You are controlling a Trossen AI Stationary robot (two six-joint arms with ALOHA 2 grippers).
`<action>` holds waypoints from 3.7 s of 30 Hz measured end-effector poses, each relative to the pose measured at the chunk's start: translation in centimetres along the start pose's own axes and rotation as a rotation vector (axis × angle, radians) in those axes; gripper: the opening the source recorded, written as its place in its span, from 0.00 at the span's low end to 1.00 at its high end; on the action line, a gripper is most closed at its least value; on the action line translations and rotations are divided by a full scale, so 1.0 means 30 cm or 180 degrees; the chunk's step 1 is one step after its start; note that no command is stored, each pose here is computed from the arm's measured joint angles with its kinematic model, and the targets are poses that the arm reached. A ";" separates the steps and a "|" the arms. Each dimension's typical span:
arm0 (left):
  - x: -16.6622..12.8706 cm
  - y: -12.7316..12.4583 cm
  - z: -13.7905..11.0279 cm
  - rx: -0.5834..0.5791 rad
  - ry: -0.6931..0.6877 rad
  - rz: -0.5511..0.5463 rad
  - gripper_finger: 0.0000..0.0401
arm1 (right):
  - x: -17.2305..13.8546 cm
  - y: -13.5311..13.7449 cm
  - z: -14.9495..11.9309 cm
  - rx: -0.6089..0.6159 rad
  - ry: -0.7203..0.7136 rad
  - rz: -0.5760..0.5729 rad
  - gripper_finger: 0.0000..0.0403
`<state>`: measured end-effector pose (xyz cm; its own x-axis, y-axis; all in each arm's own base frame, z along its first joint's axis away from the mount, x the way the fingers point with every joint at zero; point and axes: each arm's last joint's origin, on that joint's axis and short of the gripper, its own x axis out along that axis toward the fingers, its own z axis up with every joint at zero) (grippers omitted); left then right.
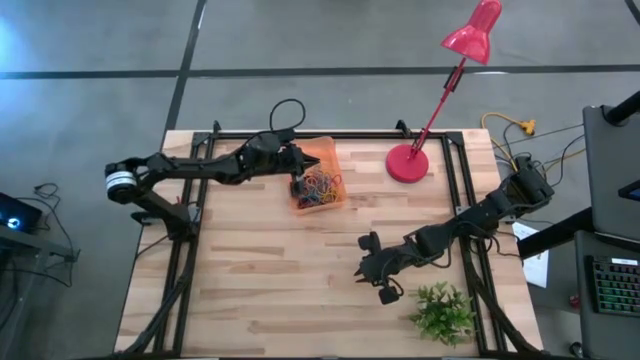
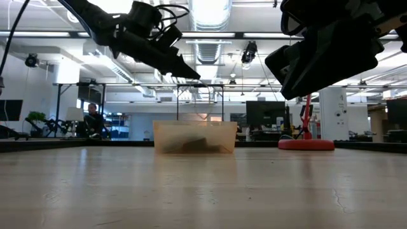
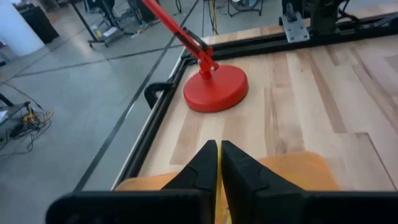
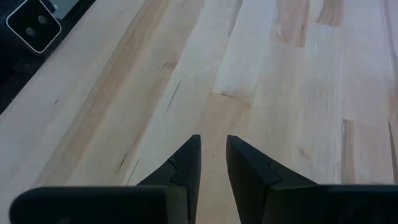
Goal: Pick and place rubber bands into bin
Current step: Put the yellow rubber band into the orange bin, then return to Home Position
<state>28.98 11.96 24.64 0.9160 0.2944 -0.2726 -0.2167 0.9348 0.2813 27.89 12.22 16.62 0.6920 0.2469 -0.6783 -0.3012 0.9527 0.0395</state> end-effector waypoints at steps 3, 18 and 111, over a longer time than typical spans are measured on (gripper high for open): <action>0.000 -0.001 -0.004 -0.0007 0.0042 -0.0013 0.05 | 0.000 0.000 0.000 -0.0010 -0.0003 -0.0001 0.16; -0.007 -0.010 -0.002 -0.0113 0.0025 0.0018 0.34 | -0.010 0.005 0.052 -0.0334 -0.0158 0.0009 0.19; -0.548 -0.207 -0.299 -0.0297 -0.1843 -0.0623 0.34 | -0.520 -0.192 -0.463 -0.0142 -0.2373 -0.1037 0.17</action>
<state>12.25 3.09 19.10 0.9706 -0.0155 0.2400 -0.0308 0.9817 0.1878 9.70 0.43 16.78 0.9995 0.0264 0.0166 -0.0243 0.9930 -0.1156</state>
